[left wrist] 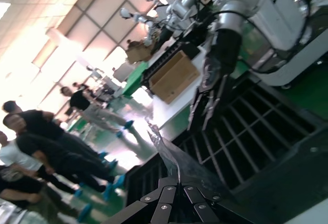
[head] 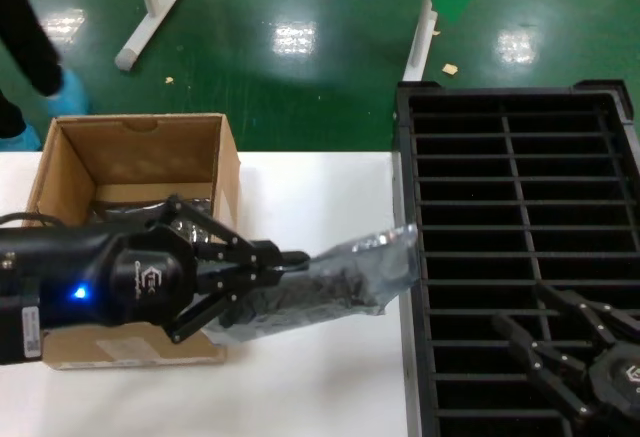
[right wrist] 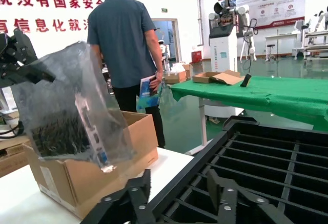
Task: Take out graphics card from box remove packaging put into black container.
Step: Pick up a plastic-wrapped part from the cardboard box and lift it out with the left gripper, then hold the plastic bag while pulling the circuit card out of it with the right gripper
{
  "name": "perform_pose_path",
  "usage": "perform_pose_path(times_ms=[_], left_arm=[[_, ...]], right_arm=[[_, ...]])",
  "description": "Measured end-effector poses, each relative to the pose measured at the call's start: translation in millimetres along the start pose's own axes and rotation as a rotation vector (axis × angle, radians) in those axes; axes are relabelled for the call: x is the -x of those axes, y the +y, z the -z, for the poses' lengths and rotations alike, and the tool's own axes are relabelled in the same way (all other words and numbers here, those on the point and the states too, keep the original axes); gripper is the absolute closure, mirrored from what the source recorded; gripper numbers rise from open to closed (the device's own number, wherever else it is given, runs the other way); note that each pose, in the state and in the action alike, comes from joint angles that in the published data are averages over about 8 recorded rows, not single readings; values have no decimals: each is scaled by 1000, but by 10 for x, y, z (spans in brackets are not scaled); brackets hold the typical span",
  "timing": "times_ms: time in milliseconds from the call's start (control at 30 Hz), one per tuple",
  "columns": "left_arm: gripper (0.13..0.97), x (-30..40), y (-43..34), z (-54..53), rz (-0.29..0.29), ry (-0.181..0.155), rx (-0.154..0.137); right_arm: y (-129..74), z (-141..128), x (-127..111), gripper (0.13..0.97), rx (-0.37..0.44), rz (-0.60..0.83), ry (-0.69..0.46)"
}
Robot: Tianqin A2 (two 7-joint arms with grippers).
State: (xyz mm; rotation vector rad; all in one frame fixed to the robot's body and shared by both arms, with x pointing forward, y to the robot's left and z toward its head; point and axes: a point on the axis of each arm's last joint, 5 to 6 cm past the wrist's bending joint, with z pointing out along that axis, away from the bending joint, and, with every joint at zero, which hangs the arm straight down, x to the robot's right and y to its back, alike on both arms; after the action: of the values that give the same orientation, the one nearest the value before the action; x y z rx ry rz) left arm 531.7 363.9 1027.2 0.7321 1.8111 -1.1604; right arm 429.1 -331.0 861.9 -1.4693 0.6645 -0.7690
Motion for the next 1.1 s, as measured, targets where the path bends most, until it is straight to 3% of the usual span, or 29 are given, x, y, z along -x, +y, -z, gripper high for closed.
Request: perform_pose_path(times_ms=[167,300,567,867,1100], left_arm=[[955,28,47,0,5,41,-22],[955,64,66,10,4,62,-40],[955,154,101,37,-2,90,-77],[955,197,142,64,13,105,-124],[955,203,192,84,25,107,-149]], right_arm=[[22,-57,-20,683,-1,11,-5],[57,-146,-24,683,-5,26,2],[118,-359,-19,842,-10,45,1],[163,-540,-3,930,8,55,-34],[178,-684,-1,944,7,63,-39]])
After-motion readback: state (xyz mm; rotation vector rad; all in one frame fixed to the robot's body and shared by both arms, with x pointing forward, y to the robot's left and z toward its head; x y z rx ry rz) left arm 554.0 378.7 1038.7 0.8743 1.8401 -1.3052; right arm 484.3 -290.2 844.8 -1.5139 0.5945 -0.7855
